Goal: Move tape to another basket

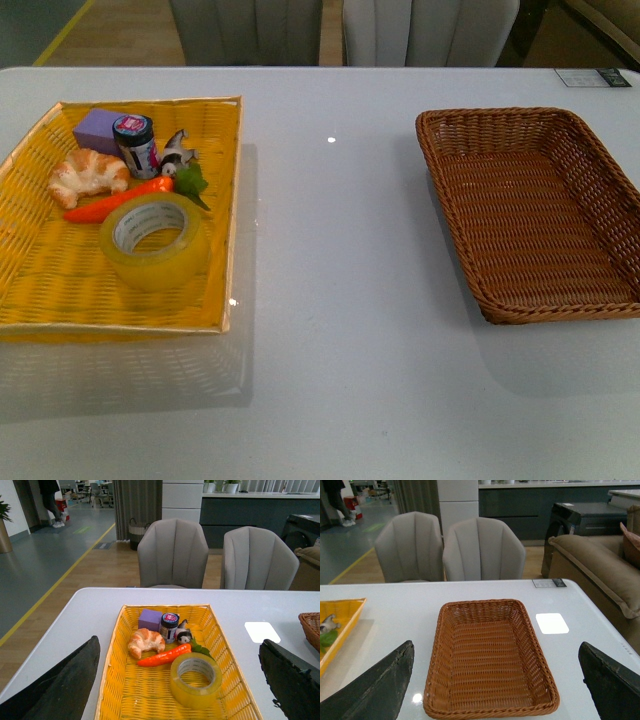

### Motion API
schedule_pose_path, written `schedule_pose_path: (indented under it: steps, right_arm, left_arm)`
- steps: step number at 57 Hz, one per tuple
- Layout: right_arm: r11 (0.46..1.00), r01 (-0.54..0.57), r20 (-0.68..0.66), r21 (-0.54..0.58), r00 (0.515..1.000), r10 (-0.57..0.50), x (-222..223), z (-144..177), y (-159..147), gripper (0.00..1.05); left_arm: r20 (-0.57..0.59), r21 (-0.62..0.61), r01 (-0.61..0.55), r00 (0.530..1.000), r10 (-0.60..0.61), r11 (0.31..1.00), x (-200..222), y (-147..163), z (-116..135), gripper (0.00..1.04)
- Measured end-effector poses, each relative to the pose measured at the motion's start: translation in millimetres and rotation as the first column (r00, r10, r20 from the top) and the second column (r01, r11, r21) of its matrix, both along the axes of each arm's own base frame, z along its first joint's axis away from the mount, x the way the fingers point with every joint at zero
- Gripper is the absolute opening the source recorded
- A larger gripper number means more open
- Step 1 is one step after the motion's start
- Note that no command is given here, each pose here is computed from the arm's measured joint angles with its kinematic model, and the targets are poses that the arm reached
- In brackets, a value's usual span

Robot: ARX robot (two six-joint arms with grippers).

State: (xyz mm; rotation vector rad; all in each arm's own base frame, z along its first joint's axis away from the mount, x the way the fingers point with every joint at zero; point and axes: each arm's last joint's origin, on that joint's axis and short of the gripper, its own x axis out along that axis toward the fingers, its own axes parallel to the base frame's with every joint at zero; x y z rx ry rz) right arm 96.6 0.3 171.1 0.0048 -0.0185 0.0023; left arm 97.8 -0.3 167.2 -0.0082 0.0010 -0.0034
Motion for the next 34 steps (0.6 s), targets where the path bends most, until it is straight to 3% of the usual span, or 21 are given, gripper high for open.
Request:
schedule_pose_path:
  steps: [34]
  right_arm:
    - [1.0,0.0,0.0,0.0,1.0,0.0,0.0,0.0,0.0,0.96]
  left_arm:
    - [0.0,0.0,0.0,1.0,0.0,1.0,0.0,0.0,0.0,0.96]
